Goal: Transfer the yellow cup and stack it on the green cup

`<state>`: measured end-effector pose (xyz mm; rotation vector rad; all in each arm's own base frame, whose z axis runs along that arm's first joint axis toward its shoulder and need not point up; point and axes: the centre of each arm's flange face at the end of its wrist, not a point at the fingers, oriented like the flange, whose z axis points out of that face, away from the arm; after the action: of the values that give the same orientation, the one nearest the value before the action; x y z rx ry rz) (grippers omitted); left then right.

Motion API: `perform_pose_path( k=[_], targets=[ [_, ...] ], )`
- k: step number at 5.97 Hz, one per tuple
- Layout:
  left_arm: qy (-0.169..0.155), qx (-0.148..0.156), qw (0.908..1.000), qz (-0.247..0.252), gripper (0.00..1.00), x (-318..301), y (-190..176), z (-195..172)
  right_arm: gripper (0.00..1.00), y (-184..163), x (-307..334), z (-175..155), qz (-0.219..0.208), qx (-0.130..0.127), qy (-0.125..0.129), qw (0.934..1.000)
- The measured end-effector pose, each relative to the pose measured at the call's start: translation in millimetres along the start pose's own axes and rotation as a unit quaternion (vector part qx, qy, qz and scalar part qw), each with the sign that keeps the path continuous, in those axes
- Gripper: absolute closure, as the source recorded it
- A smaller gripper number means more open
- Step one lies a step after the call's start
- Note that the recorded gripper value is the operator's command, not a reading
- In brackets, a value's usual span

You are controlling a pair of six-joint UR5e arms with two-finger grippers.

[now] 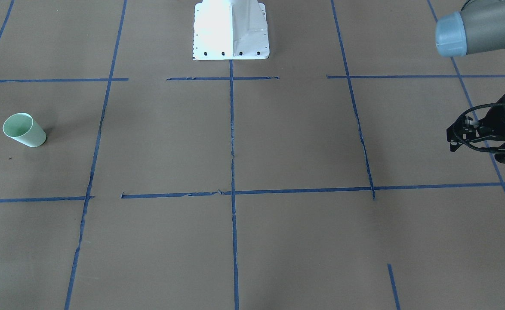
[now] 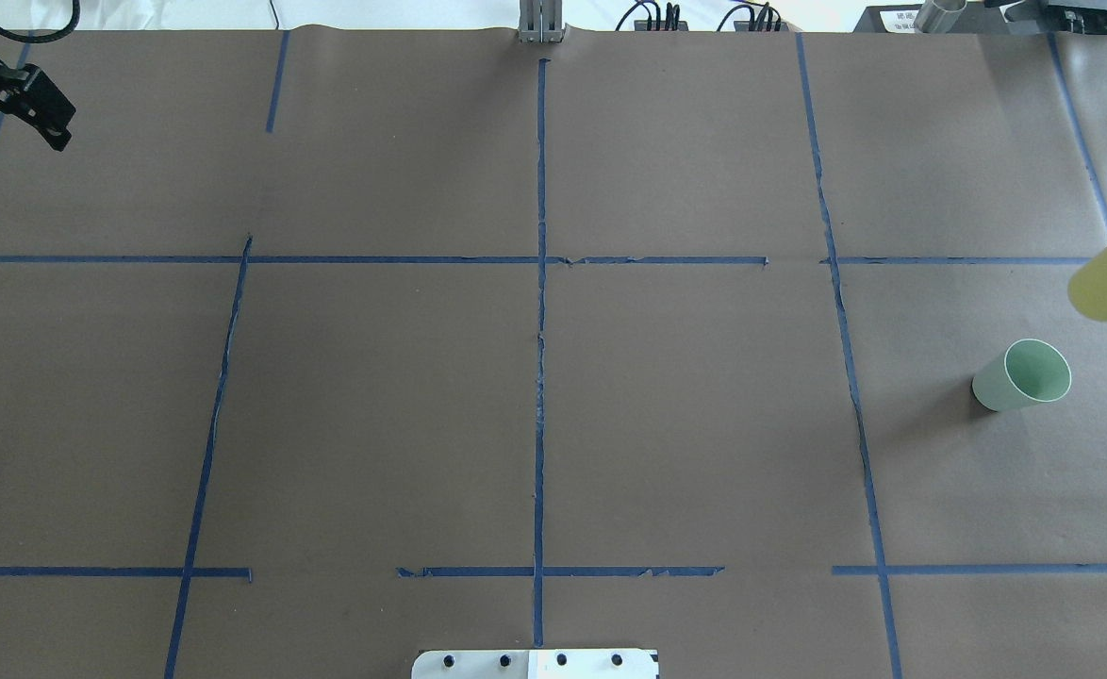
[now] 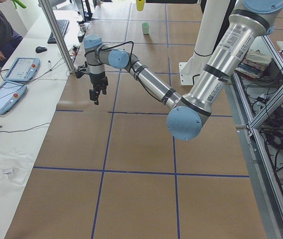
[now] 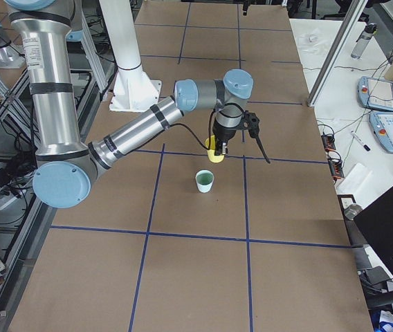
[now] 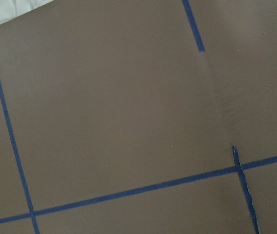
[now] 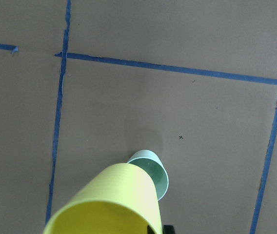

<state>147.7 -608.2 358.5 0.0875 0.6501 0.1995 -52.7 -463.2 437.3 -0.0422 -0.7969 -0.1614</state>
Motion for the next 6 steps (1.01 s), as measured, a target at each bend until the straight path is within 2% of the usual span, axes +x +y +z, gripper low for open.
perform_pose_path(
  k=[2, 6],
  targets=[
    [0.041, -0.014, 0.9976, -0.055, 0.0, 4, 11, 2, 1.0, 20, 10, 41, -0.001, 0.001, -0.004, 1.0],
    [0.051, -0.009, 0.9965, -0.065, 0.0, 6, 19, 0, 1.0, 11, 13, 87, -0.007, -0.014, -0.006, 0.9999]
  ],
)
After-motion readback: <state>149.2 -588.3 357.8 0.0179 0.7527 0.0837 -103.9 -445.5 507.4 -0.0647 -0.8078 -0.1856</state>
